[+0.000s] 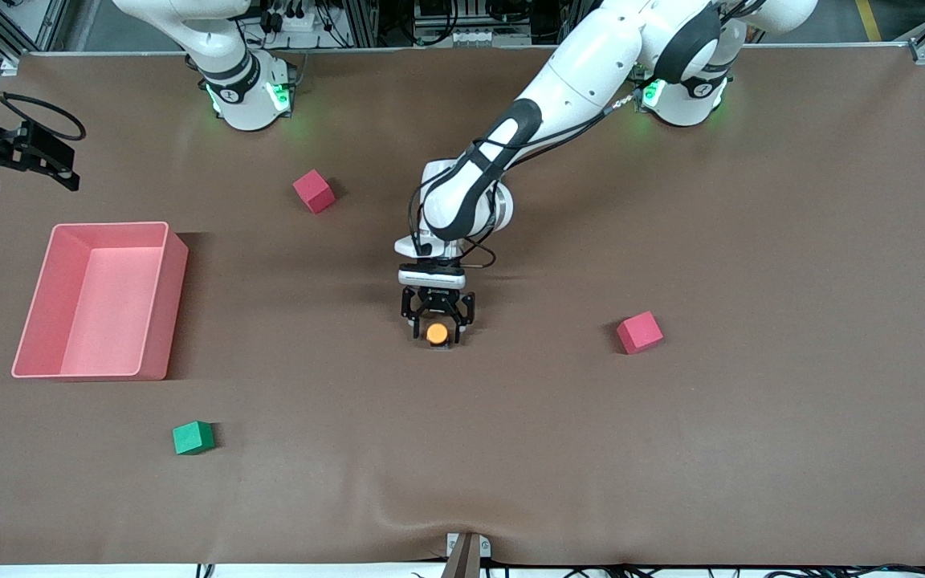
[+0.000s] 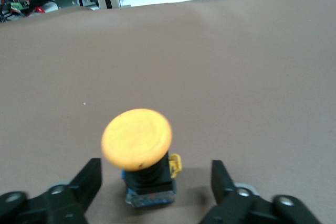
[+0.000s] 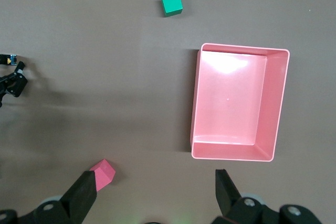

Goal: Place and upright button with both arms

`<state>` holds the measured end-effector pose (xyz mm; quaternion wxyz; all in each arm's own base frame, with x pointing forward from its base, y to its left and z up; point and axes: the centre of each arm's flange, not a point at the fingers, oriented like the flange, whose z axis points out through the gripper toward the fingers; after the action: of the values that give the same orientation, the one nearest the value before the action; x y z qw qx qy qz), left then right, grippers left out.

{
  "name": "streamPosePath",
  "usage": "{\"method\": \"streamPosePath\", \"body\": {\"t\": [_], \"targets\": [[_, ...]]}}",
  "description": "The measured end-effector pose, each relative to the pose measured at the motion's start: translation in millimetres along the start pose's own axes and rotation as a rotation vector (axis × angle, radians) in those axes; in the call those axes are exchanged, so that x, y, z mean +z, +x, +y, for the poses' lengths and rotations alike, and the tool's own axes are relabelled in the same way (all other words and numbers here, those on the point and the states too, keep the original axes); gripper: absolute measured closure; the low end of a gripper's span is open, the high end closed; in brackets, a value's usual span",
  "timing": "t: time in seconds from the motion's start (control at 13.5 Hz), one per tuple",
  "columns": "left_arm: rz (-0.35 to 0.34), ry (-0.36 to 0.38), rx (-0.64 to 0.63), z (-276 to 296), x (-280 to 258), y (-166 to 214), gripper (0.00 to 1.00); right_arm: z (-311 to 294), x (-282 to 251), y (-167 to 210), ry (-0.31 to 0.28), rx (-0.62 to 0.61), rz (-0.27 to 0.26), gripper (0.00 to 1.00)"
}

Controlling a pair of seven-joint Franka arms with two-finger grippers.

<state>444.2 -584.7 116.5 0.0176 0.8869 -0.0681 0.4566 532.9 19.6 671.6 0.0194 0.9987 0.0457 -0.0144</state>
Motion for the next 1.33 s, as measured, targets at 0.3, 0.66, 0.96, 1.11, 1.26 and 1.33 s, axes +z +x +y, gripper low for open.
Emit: {"method": "streamPosePath", "body": {"t": [0.3, 0.66, 0.96, 1.11, 1.26, 1.33], "targets": [[-0.091, -0.021, -0.119, 29, -28, -3, 0.00, 0, 0, 0, 0.000, 0.000, 0.000, 0.00], [-0.291, 0.003, -0.340, 68, -87, 0, 0.00, 0, 0, 0, 0.000, 0.000, 0.000, 0.00], [-0.456, 0.178, -0.395, 81, -134, 26, 0.00, 0, 0, 0, 0.000, 0.000, 0.000, 0.00], [-0.530, 0.217, -0.402, 79, -151, 62, 0.00, 0, 0, 0, 0.000, 0.000, 0.000, 0.00], [-0.585, 0.203, -0.411, 74, -172, 107, 0.00, 0, 0, 0, 0.000, 0.000, 0.000, 0.00], [-0.616, 0.198, -0.412, 66, -184, 134, 0.00, 0, 0, 0, 0.000, 0.000, 0.000, 0.00]]}}
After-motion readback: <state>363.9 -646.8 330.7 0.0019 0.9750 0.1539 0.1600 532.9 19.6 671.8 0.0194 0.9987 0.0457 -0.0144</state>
